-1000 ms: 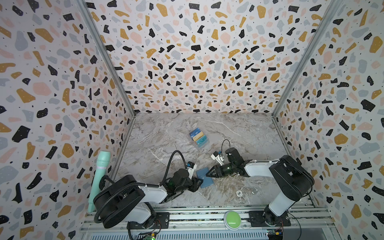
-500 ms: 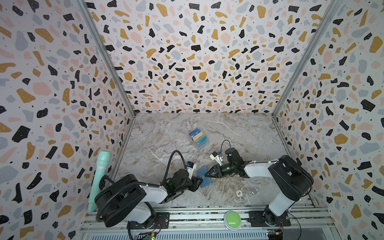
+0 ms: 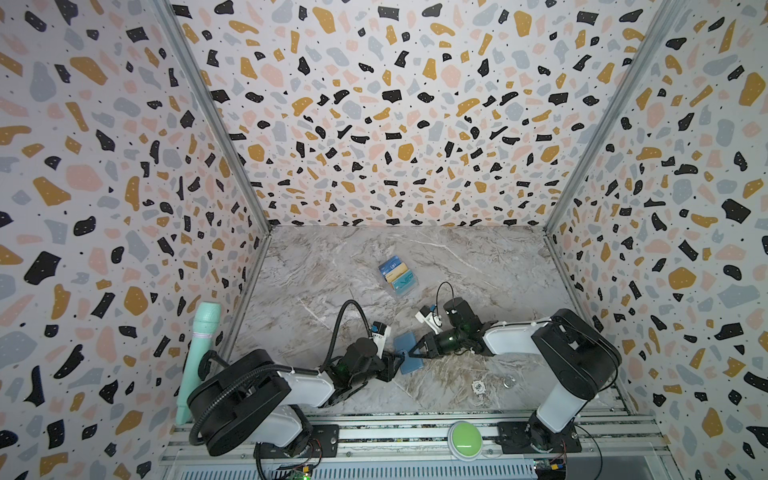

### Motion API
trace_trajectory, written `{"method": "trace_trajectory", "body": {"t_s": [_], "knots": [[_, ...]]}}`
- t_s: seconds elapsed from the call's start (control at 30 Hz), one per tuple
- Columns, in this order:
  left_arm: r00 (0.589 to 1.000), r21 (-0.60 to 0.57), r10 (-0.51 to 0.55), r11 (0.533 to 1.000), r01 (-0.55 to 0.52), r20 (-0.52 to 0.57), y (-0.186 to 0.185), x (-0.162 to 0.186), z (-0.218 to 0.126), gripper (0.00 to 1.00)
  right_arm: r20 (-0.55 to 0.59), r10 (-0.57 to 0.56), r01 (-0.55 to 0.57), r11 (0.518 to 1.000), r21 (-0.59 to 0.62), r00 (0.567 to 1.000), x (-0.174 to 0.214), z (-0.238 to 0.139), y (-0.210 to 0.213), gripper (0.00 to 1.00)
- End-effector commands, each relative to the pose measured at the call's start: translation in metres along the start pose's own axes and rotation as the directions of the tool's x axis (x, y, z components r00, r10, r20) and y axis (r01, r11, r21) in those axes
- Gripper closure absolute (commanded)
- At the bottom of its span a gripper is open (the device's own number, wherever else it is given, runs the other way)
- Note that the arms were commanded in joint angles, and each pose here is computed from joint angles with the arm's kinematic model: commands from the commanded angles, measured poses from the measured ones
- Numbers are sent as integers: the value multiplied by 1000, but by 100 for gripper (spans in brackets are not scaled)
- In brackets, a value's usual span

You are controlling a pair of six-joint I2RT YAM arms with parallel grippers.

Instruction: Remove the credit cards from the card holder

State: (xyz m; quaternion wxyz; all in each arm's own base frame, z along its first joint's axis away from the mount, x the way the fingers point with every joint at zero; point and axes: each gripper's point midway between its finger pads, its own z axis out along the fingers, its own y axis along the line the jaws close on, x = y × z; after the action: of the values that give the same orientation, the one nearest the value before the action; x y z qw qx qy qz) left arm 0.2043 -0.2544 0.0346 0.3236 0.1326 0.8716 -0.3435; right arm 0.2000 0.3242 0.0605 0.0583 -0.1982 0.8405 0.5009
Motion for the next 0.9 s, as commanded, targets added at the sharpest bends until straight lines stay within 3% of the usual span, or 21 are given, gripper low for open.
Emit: {"method": "trace_trajectory", "body": {"t_s": [0.0, 0.2, 0.37, 0.6, 0.7, 0.87], "knots": [[999, -8, 13, 1000, -13, 46, -5, -16, -1, 59, 64, -95, 98, 995, -29, 993, -13, -14, 21, 85], [995, 34, 18, 999, -21, 97, -28, -46, -11, 57, 167, -234, 229, 972, 49, 958, -27, -33, 29, 97], [985, 80, 9, 996, -24, 175, -55, -83, -31, 57, 283, -353, 320, 935, 156, 892, -46, -57, 42, 100], [978, 139, -29, 990, 0, 206, -79, -110, -40, 59, 387, -445, 365, 893, 264, 808, -65, -79, 59, 100], [976, 113, -47, 993, 23, 211, -76, -116, -38, 65, 415, -470, 376, 880, 291, 779, -68, -84, 67, 100], [970, 63, -42, 998, 28, 239, -70, -124, -37, 65, 459, -494, 392, 868, 304, 739, -71, -93, 78, 100]]}}
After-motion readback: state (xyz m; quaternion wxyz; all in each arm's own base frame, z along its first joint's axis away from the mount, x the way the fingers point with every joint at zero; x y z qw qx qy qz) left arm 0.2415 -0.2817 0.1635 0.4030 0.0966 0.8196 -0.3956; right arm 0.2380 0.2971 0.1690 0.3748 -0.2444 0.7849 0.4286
